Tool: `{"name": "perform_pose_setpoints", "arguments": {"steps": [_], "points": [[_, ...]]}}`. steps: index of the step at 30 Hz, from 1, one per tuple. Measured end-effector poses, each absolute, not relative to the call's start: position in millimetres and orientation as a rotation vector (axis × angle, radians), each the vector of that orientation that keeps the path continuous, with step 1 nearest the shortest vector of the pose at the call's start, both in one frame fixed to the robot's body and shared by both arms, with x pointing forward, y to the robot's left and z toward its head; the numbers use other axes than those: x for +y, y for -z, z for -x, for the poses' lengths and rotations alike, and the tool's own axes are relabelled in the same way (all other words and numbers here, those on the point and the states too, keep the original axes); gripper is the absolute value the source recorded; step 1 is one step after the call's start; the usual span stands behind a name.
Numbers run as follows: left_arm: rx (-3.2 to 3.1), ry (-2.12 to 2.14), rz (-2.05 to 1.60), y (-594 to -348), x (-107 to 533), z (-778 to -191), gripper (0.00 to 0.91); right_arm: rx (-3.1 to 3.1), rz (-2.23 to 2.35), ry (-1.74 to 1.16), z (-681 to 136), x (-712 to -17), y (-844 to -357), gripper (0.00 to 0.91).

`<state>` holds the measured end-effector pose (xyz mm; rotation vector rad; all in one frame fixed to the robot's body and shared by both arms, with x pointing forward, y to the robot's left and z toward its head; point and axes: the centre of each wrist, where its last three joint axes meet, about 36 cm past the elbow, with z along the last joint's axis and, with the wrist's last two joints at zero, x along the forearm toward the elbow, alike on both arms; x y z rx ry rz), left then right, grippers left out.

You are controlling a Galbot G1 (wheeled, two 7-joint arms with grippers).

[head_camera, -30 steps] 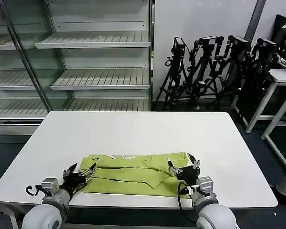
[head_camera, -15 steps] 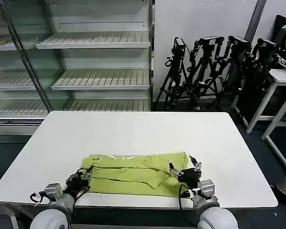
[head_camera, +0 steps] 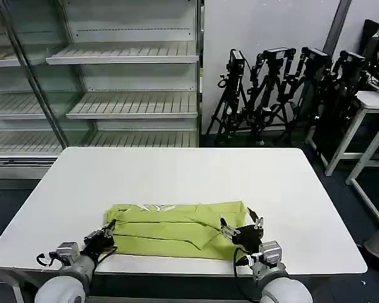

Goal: Fold and organize the clothes.

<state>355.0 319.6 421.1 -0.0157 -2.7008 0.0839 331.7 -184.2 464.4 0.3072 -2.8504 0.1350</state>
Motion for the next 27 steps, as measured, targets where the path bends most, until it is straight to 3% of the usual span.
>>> {"name": "perform_pose_setpoints", "arguments": {"steps": [6,14,20,27], "points": [[-2.721,0.109,-0.088,-445,372,-361,0.01,-2.858,-0.312,-0.14,-330,-185,-468,0.907],[-2.727,0.349,-0.229,-499,434,-361,0.02,-2.869,-0.324,-0.126,-332,-180,-469,0.907],[-2.771,0.414,-0.171,-527,418,-358,0.02,-2.868,-0.32,-0.144,-329,-182,-469,0.907],[-2.812,0.405,0.044,-534,363,-353,0.02,-2.868,-0.311,-0.153,-326,-184,-469,0.907]]}}
